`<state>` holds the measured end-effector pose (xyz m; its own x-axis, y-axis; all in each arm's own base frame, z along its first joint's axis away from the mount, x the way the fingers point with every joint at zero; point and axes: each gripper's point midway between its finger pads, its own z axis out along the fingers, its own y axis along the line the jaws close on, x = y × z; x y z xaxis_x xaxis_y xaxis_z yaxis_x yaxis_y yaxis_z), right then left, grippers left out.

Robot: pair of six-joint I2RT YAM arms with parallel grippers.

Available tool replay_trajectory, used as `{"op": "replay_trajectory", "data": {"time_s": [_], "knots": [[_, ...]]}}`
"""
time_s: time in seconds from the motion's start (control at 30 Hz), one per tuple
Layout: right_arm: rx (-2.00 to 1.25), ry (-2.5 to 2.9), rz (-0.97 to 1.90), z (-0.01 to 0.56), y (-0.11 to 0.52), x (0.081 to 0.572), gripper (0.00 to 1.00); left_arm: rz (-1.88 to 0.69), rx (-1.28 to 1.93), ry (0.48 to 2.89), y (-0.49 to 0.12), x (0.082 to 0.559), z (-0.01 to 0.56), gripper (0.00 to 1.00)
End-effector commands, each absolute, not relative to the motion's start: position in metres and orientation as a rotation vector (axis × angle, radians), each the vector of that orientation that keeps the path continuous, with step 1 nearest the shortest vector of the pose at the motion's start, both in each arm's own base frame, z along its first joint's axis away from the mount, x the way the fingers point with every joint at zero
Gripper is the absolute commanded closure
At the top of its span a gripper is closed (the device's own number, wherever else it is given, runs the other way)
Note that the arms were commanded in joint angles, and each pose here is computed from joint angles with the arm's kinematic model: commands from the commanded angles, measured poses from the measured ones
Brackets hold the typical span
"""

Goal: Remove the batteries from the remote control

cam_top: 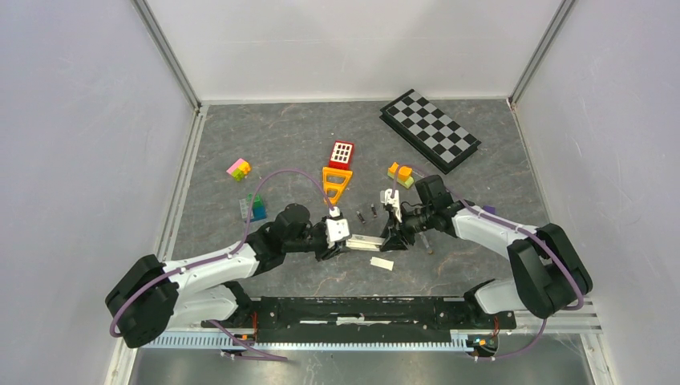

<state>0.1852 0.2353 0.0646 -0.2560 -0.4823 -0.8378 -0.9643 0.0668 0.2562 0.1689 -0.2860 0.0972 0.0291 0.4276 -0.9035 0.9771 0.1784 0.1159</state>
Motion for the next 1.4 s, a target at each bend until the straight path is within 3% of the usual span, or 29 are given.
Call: {"op": "replay_trajectory", "data": {"time_s": [0.0,0.7,0.97,1.37], "knots": [[-1.305,1.825,1.138,0.092,0.242,0.204,0.83,-0.71,1.427,1.519,-0.287,0.174,0.099,0.98],[-1.173,1.874,0.832,0.107,0.215,0.227,0.92,-0.715,1.419,1.532,-0.288,0.175,0.098,0.98],[-1.232,1.672,0.97,0.132,0.218,0.177,0.93,-0.689,1.366,1.588,-0.291,0.187,0.094,0.98],[-1.121,1.8,0.995,0.104,0.207,0.131,1.0,-0.623,1.341,1.613,-0.286,0.202,0.092,0.98]]}}
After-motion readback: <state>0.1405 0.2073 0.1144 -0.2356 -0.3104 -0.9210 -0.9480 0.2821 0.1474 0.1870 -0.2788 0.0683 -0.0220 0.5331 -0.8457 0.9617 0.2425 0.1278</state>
